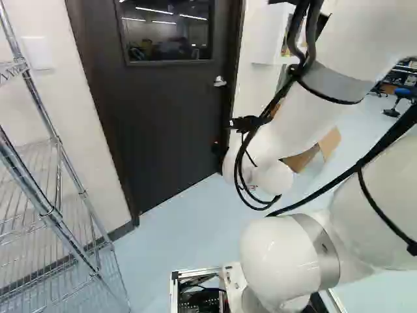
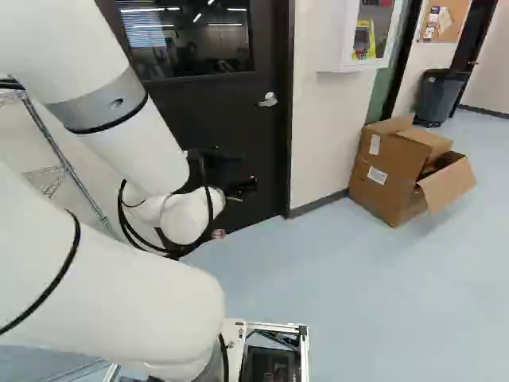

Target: Open the door and move inside

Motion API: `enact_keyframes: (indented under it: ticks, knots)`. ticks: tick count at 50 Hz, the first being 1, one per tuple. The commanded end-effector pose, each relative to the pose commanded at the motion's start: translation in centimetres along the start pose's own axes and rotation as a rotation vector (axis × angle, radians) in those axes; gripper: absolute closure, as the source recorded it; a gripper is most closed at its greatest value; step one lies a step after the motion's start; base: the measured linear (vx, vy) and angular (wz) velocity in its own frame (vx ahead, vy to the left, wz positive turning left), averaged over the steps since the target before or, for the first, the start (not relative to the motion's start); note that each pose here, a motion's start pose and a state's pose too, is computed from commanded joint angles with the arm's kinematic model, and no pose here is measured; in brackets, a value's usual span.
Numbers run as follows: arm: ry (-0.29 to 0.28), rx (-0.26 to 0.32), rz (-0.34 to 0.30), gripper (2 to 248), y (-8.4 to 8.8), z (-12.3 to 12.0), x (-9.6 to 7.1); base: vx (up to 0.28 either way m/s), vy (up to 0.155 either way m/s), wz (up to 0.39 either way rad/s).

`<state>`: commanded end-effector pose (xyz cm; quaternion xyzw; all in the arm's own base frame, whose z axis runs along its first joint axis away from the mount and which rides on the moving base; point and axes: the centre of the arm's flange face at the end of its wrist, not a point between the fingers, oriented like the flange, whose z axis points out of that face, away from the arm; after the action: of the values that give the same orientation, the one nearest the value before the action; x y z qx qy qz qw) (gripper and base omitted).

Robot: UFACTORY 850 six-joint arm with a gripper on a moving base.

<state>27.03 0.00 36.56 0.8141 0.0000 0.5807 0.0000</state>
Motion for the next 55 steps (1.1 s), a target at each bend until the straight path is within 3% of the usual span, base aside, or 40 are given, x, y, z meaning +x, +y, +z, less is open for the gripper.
enact_keyframes:
  ticks: [55]
  knots:
    - [0.0, 0.0, 0.0, 3, 0.0, 0.0, 0.0, 0.009, 0.0, -0.001]
